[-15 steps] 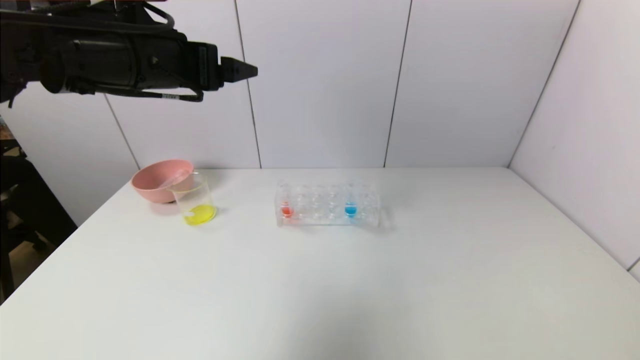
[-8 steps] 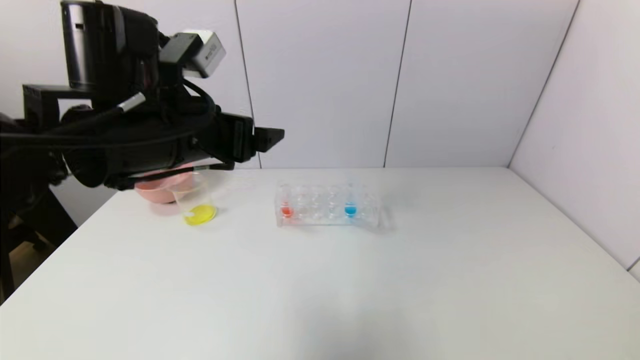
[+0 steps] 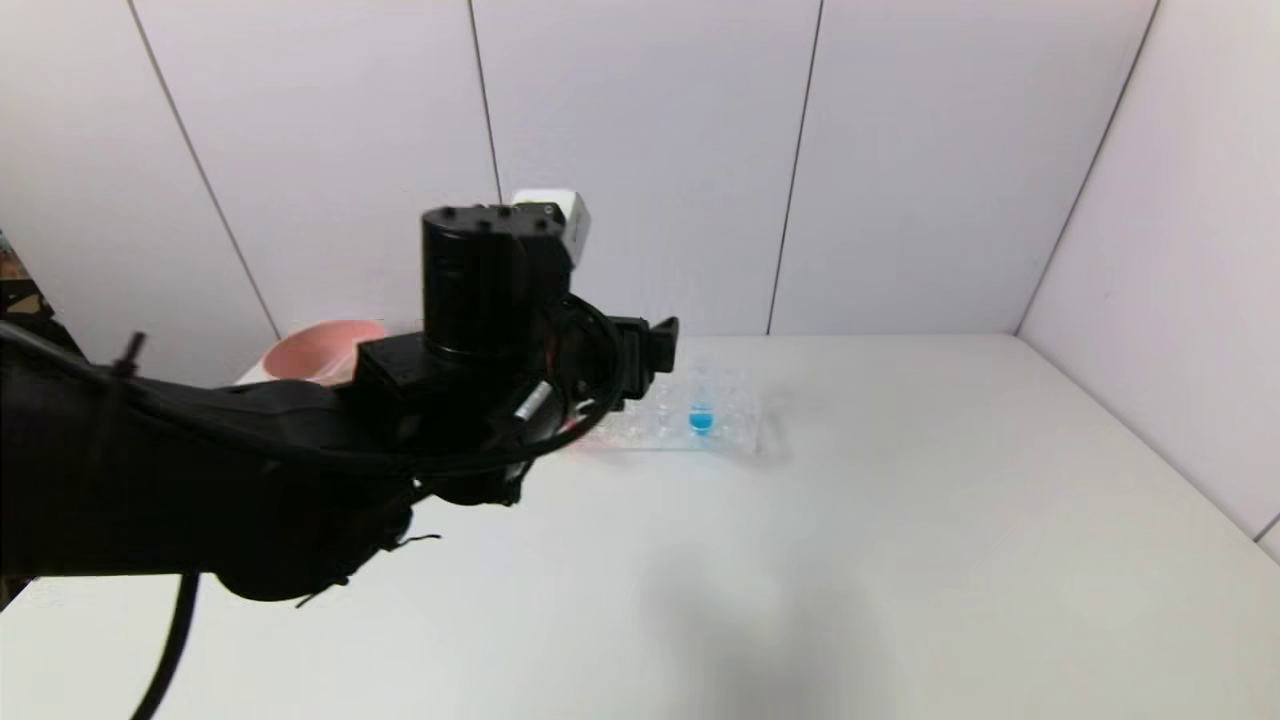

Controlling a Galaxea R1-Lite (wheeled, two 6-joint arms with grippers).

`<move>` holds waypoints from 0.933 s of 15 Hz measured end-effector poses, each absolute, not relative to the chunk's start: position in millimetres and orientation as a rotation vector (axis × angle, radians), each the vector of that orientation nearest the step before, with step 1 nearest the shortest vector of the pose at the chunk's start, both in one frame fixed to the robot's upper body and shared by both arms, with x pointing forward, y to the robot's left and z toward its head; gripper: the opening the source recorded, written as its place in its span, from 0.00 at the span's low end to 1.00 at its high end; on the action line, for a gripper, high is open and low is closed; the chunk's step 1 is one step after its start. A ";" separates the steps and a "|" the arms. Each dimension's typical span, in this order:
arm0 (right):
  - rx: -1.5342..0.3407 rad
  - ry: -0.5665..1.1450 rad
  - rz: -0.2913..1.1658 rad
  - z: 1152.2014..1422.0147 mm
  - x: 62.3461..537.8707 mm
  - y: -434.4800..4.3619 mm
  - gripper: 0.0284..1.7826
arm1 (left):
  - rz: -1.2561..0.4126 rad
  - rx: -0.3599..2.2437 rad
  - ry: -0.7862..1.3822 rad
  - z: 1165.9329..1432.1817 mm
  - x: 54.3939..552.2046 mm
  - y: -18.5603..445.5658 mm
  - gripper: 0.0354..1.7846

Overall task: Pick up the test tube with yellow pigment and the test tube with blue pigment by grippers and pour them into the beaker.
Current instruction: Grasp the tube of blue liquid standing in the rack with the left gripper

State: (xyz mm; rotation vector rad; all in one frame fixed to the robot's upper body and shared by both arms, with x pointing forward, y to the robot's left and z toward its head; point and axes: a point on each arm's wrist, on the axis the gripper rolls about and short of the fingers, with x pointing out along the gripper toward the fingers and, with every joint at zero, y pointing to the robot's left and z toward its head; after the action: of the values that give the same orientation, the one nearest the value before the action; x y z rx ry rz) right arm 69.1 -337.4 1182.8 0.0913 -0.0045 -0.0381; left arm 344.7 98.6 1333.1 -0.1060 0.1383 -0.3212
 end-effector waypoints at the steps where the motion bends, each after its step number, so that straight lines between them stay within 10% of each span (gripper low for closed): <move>1: 0.092 -0.005 -0.038 1182.8 69.1 -337.4 0.96 | -0.315 -0.106 0.140 1323.0 347.4 87.9 1.00; 14: 0.091 -0.004 -0.038 1182.8 69.1 -337.3 0.96 | -0.294 -0.090 0.161 1232.3 395.1 5.7 1.00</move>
State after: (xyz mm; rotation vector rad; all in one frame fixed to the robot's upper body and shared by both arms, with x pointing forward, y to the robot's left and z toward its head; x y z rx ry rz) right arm 69.1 -337.3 1182.8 0.0913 -0.0045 -0.0377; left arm 395.1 5.7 1232.3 -0.0898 0.1613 -0.2939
